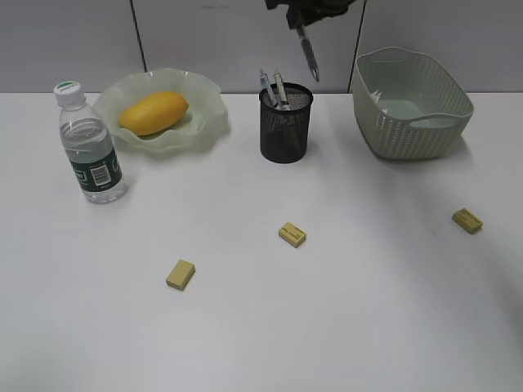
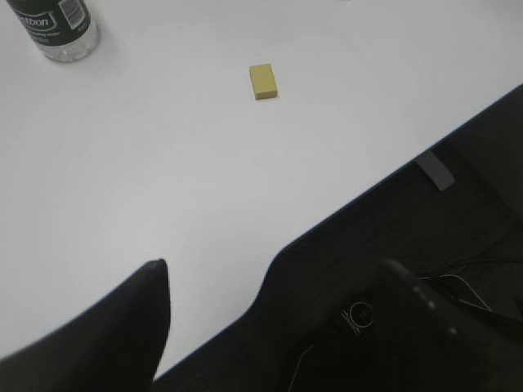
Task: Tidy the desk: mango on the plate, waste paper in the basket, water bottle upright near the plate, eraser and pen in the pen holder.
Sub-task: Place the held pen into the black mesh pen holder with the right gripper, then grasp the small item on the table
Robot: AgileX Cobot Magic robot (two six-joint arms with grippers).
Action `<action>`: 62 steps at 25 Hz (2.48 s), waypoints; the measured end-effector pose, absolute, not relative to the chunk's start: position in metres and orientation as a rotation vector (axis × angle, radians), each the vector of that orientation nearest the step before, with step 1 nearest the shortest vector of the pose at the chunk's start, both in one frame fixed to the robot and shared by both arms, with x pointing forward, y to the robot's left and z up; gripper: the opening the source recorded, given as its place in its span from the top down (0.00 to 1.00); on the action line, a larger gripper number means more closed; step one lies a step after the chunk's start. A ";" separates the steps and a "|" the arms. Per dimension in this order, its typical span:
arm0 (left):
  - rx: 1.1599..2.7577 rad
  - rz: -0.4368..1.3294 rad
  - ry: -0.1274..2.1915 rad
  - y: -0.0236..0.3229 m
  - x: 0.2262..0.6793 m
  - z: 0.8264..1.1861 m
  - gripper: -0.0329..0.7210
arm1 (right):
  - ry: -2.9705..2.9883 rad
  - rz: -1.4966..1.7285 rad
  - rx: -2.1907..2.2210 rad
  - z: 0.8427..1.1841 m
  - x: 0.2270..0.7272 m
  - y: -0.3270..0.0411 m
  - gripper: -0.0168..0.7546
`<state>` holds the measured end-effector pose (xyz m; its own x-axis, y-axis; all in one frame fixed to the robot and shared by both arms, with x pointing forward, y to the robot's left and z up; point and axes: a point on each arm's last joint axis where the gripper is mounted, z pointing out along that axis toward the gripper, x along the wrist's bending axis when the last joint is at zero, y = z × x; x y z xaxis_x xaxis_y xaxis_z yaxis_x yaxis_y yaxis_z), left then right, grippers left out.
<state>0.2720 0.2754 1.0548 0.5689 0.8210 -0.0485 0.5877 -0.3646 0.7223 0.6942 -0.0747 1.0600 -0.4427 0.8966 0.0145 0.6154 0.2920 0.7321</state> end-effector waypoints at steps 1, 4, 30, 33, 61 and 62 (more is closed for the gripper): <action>2.089 0.420 1.122 0.275 0.272 1.055 0.18 | 2.130 0.999 1.334 1.064 0.697 -0.073 0.80; 2.090 0.422 1.122 0.276 0.272 1.055 0.18 | 2.036 1.107 1.277 1.072 0.703 -0.071 0.80; 2.092 0.433 1.122 0.276 0.273 1.055 0.18 | 2.110 1.042 1.366 0.979 0.727 -0.057 0.57; 2.092 0.433 1.122 0.276 0.273 1.055 0.18 | 2.128 1.021 1.376 0.978 0.726 -0.058 0.44; 2.092 0.433 1.122 0.276 0.273 1.055 0.18 | 2.519 0.401 1.565 1.056 0.630 -0.106 0.38; 2.092 0.433 1.122 0.276 0.273 1.055 0.18 | 2.515 0.413 1.567 1.064 0.623 -0.109 0.38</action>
<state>0.2725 0.2762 1.0548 0.5664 0.8233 -0.0378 0.5844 -0.3689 0.7228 0.6226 -0.1091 1.0637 -0.4431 0.8963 0.0178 0.8550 0.4166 0.3090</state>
